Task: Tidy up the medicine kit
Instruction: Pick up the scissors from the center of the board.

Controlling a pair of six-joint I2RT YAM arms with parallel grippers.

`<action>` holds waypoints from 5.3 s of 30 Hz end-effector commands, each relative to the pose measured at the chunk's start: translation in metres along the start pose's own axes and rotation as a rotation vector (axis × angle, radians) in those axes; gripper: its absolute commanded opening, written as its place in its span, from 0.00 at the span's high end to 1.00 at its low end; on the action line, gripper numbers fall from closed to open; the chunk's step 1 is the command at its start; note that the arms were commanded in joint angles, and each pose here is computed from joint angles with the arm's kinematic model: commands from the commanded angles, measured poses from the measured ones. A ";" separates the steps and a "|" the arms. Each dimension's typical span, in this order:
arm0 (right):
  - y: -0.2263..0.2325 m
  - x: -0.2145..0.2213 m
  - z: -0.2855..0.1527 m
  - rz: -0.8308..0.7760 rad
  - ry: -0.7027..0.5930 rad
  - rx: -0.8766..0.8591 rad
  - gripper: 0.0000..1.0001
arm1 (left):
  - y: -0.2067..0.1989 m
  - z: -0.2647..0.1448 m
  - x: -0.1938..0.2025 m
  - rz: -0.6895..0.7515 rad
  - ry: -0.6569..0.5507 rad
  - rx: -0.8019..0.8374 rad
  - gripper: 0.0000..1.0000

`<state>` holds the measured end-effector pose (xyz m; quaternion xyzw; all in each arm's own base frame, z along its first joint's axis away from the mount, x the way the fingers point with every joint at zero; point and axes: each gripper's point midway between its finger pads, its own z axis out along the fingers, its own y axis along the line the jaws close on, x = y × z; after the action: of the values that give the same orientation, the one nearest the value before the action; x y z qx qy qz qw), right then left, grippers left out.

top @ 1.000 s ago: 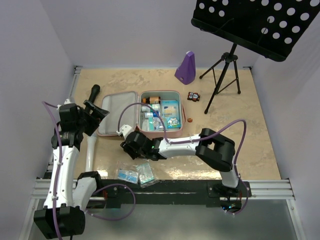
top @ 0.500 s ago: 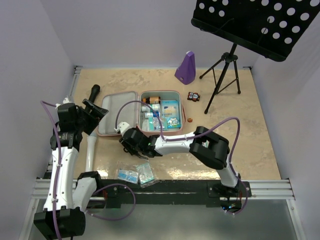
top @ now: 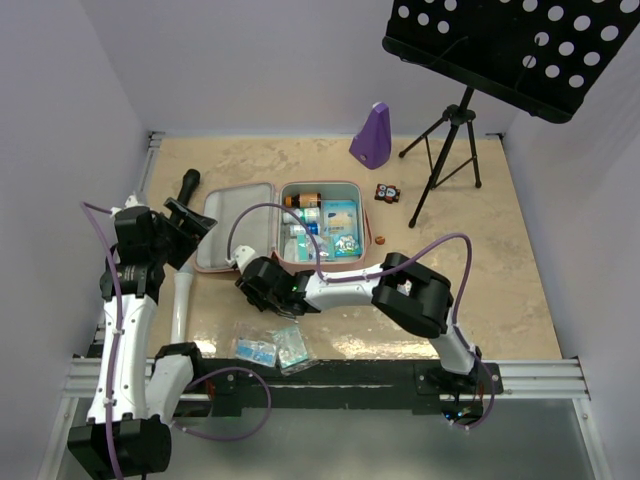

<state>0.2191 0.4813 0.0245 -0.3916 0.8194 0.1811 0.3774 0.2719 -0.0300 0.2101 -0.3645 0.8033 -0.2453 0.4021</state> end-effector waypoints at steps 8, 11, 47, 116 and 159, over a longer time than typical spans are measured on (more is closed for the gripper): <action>-0.002 0.016 0.010 -0.031 0.067 0.017 0.68 | -0.005 -0.004 -0.004 0.024 -0.022 0.036 0.13; -0.003 0.021 0.009 -0.025 0.083 0.019 0.73 | -0.004 -0.004 -0.003 0.025 -0.021 0.033 0.13; -0.013 -0.027 -0.056 0.042 0.021 0.046 1.00 | -0.003 -0.001 0.000 0.018 -0.011 0.045 0.15; -0.034 -0.023 -0.029 0.122 0.037 0.060 0.57 | 0.002 0.002 0.010 0.018 0.006 0.062 0.16; -0.031 0.042 -0.029 0.110 0.193 0.057 1.00 | 0.002 0.003 0.014 0.016 0.017 0.074 0.18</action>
<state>0.2322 0.4451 0.0246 -0.3408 0.8619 0.1556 0.3417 0.2651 -0.0375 0.1914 -0.3555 0.8055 -0.2622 0.3950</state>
